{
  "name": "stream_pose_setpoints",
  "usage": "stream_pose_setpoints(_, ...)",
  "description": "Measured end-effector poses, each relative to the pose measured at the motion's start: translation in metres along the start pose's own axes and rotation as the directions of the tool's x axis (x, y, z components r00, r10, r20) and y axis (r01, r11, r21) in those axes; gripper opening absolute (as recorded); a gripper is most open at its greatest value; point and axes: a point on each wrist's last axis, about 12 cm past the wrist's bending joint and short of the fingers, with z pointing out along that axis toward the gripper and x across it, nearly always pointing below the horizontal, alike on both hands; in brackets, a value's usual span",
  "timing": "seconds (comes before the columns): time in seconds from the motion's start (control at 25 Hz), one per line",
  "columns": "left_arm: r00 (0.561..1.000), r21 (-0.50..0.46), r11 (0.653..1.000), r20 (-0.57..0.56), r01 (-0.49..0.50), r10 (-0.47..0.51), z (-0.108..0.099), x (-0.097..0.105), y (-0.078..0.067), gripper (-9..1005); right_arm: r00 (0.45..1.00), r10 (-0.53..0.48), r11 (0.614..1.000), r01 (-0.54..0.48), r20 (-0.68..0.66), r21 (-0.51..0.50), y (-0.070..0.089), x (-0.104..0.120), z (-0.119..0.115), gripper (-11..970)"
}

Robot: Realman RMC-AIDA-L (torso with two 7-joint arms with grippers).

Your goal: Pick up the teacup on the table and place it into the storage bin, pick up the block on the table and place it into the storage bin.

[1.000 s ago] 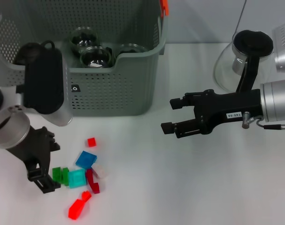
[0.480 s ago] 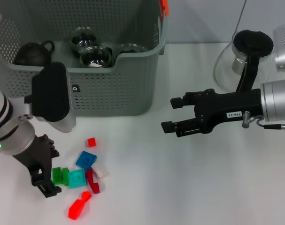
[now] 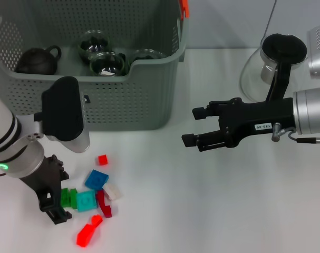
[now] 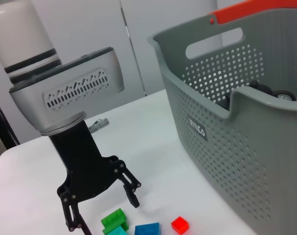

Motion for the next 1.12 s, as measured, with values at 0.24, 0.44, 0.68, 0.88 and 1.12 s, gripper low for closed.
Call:
stream_pose_setpoints(0.24,1.0,0.002,1.0,-0.003,0.002,-0.002,0.002,0.0,0.001,838,1.0,-0.002,1.0,0.002,0.0,0.004,-0.001,-0.001,0.0,885)
stream_pose_setpoints(0.44,1.0,0.027,1.0,-0.023,0.008,-0.008,0.006,0.001,0.004,825,1.0,-0.003,1.0,0.003,0.0,0.006,-0.001,-0.001,0.0,885)
stream_pose_setpoints(0.68,1.0,0.004,1.0,-0.013,0.009,-0.009,0.001,0.0,0.005,579,1.0,-0.001,1.0,0.001,0.005,0.011,-0.002,-0.002,-0.001,884)
stream_pose_setpoints(0.88,1.0,0.009,1.0,-0.017,0.007,-0.007,0.002,0.0,0.005,454,1.0,0.0,1.0,0.0,0.006,0.014,-0.002,-0.002,-0.002,884)
stream_pose_setpoints(1.12,0.999,-0.01,0.999,0.003,0.035,-0.035,-0.021,0.005,0.005,399,1.0,0.001,1.0,-0.001,0.006,0.016,-0.002,0.0,-0.003,883)
